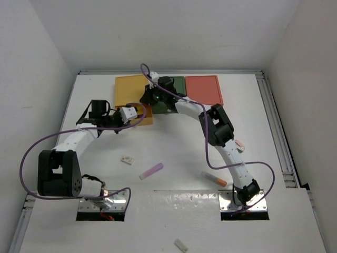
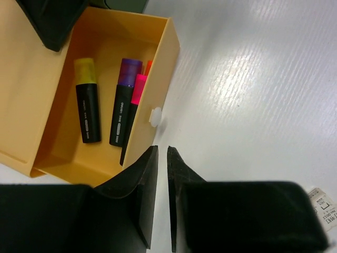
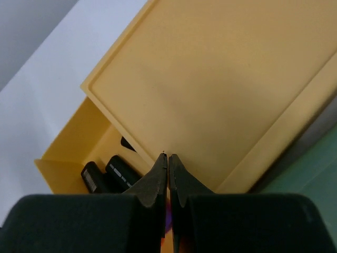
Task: Sort the stationery into containers
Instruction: Close the drawer in the storage box.
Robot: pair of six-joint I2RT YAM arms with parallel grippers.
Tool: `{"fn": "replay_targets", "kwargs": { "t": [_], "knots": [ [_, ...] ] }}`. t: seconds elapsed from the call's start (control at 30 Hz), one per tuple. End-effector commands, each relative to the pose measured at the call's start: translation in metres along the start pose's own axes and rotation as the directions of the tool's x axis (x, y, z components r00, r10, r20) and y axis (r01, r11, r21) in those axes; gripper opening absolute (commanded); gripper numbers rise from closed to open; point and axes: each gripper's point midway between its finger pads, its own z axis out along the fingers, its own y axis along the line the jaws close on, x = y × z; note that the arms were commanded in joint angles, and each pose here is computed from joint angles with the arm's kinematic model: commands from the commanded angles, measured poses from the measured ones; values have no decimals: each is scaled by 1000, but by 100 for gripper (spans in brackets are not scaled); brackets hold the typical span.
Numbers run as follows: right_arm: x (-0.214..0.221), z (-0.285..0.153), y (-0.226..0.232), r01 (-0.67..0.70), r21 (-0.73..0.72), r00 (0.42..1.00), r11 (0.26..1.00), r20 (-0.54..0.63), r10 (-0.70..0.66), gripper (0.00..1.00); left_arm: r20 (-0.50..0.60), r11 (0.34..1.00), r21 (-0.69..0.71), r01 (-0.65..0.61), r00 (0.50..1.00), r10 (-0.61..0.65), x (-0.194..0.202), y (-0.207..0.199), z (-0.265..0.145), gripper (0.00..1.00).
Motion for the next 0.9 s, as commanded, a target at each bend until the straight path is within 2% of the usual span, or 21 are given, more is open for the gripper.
{"fn": "replay_targets", "kwargs": {
  "t": [0.0, 0.2, 0.47, 0.7, 0.87],
  "knots": [
    [-26, 1, -1, 85, 22, 995, 996, 53, -86, 3, 46, 1000, -5, 4, 999, -4, -10, -1, -8, 20],
    [-4, 0, -6, 85, 50, 996, 995, -31, -83, 1, 33, 1000, -15, 9, 999, -8, -7, -1, -10, 20],
    [24, -7, 8, 57, 38, 986, 998, -160, -50, 0, 23, 999, 28, -18, 1000, 17, 3, -16, -9, 21],
    [44, -14, 12, -21, 48, 975, 999, -219, 31, 0, -43, 983, 125, -137, 989, 143, 26, -35, 0, 21],
    [51, -15, 13, -57, 52, 969, 997, -239, 68, 0, -80, 978, 115, -172, 980, 182, 37, -25, 8, 20]
  ]
}}
